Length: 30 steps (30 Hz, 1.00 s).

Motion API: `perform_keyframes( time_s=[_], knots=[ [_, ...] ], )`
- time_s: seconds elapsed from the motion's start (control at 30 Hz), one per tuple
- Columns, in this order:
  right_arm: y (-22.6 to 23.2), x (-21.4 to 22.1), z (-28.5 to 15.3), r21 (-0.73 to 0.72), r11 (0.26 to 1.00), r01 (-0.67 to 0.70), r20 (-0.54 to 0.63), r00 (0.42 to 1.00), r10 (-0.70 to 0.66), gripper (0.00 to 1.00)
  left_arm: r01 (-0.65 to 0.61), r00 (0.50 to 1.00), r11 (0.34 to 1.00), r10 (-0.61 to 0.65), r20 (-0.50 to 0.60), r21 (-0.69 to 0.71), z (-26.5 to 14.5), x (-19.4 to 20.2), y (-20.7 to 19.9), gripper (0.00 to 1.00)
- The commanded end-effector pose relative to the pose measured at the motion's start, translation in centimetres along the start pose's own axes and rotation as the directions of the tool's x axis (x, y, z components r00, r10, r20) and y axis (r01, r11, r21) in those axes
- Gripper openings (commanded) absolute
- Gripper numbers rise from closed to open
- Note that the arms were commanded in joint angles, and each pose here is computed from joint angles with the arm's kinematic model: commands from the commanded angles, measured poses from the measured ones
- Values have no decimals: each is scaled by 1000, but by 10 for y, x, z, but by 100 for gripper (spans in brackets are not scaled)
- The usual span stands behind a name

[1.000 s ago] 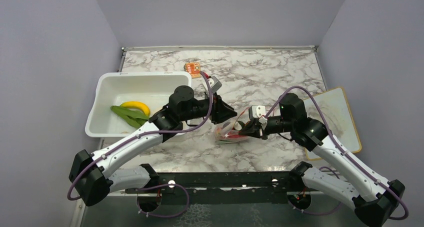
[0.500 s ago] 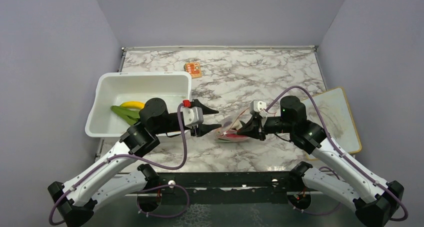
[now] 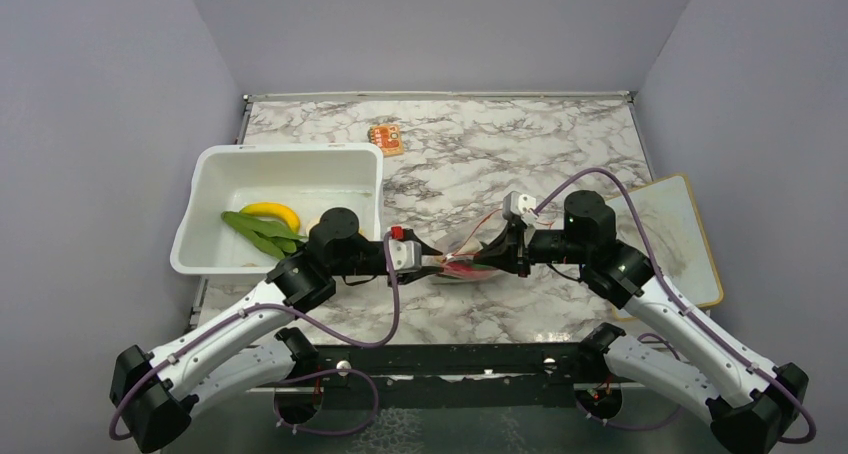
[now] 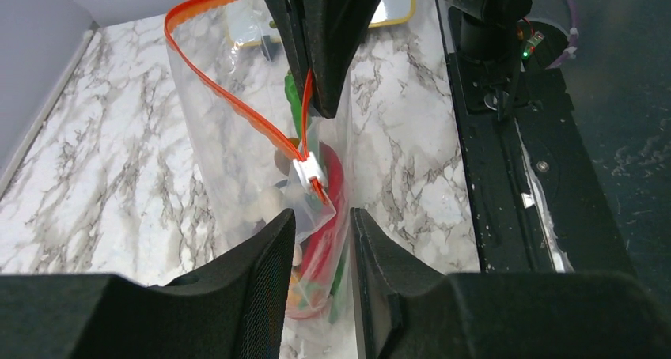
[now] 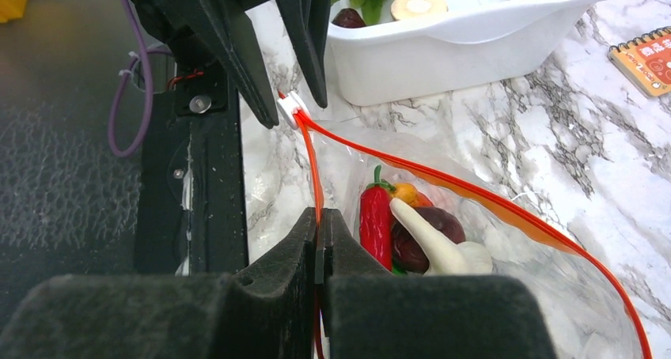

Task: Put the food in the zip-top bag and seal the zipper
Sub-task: Zip the zipper food storage bag at the center of the board.

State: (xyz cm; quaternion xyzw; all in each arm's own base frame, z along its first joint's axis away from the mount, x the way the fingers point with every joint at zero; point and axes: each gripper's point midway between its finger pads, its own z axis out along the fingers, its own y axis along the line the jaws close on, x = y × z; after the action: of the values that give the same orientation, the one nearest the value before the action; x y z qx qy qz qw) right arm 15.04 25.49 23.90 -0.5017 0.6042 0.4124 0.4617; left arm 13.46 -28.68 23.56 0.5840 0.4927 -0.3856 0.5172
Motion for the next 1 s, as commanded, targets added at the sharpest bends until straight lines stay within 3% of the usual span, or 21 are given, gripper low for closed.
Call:
perform_keyframes(
  time_s=[0.0,0.23,0.37,0.47,0.53,0.63,0.67,0.97],
  knots=[
    [0,-10,-2,17,1000,9,41,999,-10,1,-54,994,999,54,91,-1,6,-18,5,34],
    [4,-11,-2,6,1000,-3,53,999,2,1,-36,991,999,36,129,-9,11,-18,6,33],
    [4,-13,-3,9,1000,-9,59,998,8,1,-34,992,999,34,123,5,13,-15,5,17],
    [4,-11,-3,12,1000,-18,53,998,18,1,-42,991,999,41,130,2,12,-17,6,0],
    [3,-12,-5,23,999,-24,45,999,23,8,-47,990,999,46,136,-1,12,-20,6,0],
    [5,-25,-9,23,1000,-15,53,999,14,31,-48,989,999,48,140,-2,11,-23,7,0],
    [7,-31,-10,13,1000,-7,65,998,6,34,-48,989,999,48,142,-2,11,-23,7,0],
    [9,-60,-2,-62,996,63,116,992,-56,38,-26,991,1000,26,134,0,13,-21,8,0]
  ],
)
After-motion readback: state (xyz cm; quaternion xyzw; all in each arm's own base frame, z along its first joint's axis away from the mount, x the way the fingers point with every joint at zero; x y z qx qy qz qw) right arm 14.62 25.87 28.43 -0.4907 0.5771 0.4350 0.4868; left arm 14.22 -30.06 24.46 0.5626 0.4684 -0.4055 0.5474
